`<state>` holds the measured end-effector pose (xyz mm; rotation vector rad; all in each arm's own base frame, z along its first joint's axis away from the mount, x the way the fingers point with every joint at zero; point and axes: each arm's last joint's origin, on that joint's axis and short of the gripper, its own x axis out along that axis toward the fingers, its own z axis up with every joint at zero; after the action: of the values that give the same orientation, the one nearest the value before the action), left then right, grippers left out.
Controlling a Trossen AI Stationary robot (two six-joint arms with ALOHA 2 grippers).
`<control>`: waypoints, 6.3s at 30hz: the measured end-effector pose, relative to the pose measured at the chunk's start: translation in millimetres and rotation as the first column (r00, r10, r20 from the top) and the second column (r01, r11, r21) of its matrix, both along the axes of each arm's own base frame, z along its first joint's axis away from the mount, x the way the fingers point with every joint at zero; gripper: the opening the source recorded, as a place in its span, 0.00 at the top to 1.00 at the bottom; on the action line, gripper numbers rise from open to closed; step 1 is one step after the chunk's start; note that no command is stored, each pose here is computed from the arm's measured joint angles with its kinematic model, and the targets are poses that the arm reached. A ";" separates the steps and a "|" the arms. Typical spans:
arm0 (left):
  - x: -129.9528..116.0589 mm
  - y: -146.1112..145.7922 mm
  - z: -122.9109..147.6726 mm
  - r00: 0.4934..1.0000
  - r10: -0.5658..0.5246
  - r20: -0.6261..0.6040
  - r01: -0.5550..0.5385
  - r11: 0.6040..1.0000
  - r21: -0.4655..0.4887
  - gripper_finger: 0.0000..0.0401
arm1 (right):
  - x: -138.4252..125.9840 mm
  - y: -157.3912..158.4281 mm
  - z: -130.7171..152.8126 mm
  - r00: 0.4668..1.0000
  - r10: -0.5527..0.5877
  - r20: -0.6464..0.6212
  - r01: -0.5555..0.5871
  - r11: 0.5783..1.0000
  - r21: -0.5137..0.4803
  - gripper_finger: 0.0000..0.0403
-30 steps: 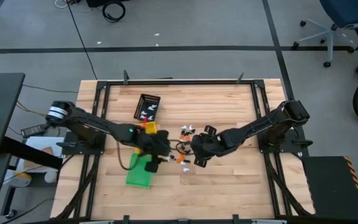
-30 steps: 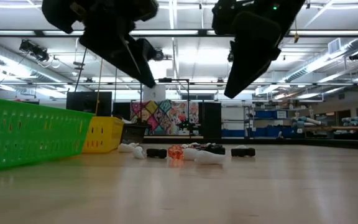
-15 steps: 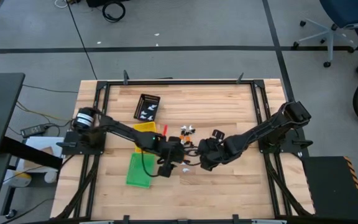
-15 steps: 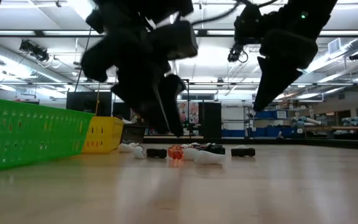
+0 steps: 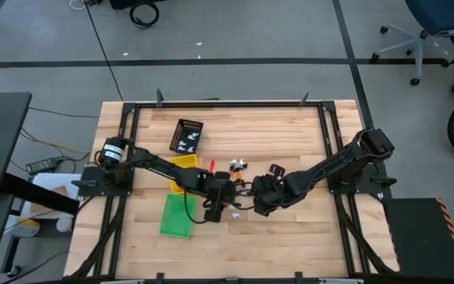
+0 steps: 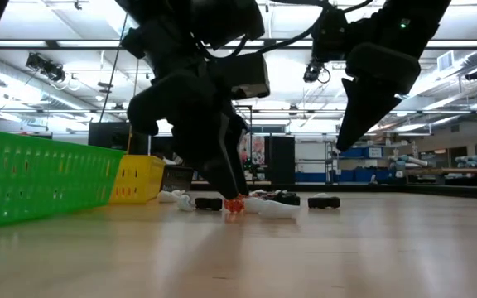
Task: Sort Halloween decoration
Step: Put the orange pumpkin toy into the yellow basket
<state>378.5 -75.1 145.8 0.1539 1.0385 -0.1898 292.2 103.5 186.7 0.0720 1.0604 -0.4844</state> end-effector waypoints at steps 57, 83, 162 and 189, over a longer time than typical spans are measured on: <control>7.2 -8.2 -3.8 0.998 -0.025 -0.055 0.031 0.993 0.111 0.86 | -1.1 -0.9 0.2 1.000 -0.011 -0.008 0.011 1.000 0.000 0.58; -21.6 22.4 48.0 0.998 0.062 -0.031 -0.055 0.980 0.193 0.97 | -16.5 -5.9 35.3 0.993 -0.040 0.107 0.043 0.999 -0.024 0.58; -40.2 41.7 56.3 0.992 0.125 0.028 -0.126 0.990 0.070 0.90 | -13.9 -5.0 27.4 0.988 -0.024 0.150 0.027 0.999 -0.020 0.58; -103.0 13.9 99.8 0.984 0.023 0.178 -0.035 0.997 0.066 0.96 | 63.4 -8.5 -29.0 0.918 0.230 0.322 -0.233 0.972 -0.031 0.55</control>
<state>275.5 -61.2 245.6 0.2145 0.8696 -0.1112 355.7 95.0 157.7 0.0303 0.7351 -0.2420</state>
